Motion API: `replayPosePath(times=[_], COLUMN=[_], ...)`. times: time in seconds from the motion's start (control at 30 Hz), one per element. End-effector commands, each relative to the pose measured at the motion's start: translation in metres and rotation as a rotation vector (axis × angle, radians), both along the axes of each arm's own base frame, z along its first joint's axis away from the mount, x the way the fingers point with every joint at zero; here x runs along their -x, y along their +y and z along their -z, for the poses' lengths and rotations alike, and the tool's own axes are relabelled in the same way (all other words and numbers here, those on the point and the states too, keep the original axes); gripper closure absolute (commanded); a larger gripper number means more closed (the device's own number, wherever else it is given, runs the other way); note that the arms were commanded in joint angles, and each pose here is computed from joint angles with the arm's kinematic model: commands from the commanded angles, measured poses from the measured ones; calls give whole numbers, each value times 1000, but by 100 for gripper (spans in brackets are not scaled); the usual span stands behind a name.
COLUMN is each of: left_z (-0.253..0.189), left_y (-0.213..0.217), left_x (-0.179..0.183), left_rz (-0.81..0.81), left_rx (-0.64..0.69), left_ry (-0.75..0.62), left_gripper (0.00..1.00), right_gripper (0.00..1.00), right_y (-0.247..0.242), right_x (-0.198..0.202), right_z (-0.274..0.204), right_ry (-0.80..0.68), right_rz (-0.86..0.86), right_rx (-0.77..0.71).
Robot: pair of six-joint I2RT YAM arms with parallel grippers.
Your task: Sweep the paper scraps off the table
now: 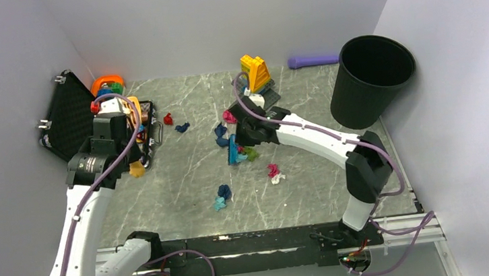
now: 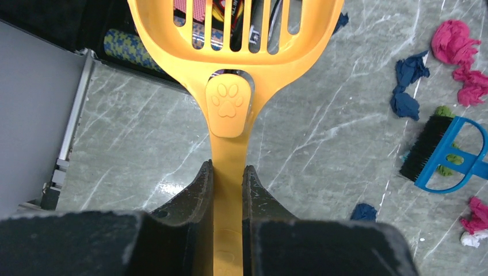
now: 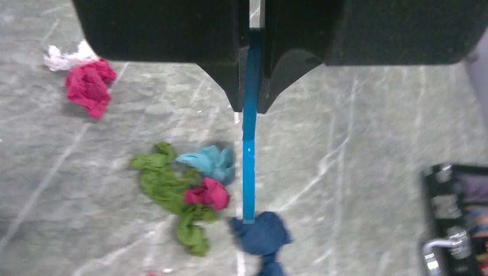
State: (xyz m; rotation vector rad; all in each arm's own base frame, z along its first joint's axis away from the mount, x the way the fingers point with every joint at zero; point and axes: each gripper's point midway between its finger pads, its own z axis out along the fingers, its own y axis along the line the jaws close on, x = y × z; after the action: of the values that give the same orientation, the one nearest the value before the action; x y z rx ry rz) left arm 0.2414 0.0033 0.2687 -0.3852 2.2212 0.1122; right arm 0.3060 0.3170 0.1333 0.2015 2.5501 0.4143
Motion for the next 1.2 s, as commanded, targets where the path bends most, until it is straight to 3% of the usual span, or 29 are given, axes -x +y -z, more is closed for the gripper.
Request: replayPosePath(times=[0.0, 0.2, 0.43, 0.6, 1.03, 1.17], left_z=[0, 18, 38, 46, 52, 53], left_y=[-9, -10, -24, -19, -15, -14], left_x=[-11, -10, -12, -8, 3, 4], left_rz=[12, 14, 78, 58, 51, 46], left_rx=[50, 57, 100, 83, 85, 82], left_ry=[-35, -15, 1, 0, -32, -33], left_gripper=[100, 100, 100, 100, 100, 100], right_gripper=[100, 100, 100, 100, 100, 100], right_y=[32, 68, 143, 174, 204, 171], right_x=[-12, -43, -85, -114, -194, -198], right_z=[-58, -86, -86, -75, 4, 43], right_ry=[-168, -227, -169, -170, -197, -111], right_rz=[-158, -238, -347, -321, -120, 135], right_rx=[-224, -542, -744, -886, -814, -638])
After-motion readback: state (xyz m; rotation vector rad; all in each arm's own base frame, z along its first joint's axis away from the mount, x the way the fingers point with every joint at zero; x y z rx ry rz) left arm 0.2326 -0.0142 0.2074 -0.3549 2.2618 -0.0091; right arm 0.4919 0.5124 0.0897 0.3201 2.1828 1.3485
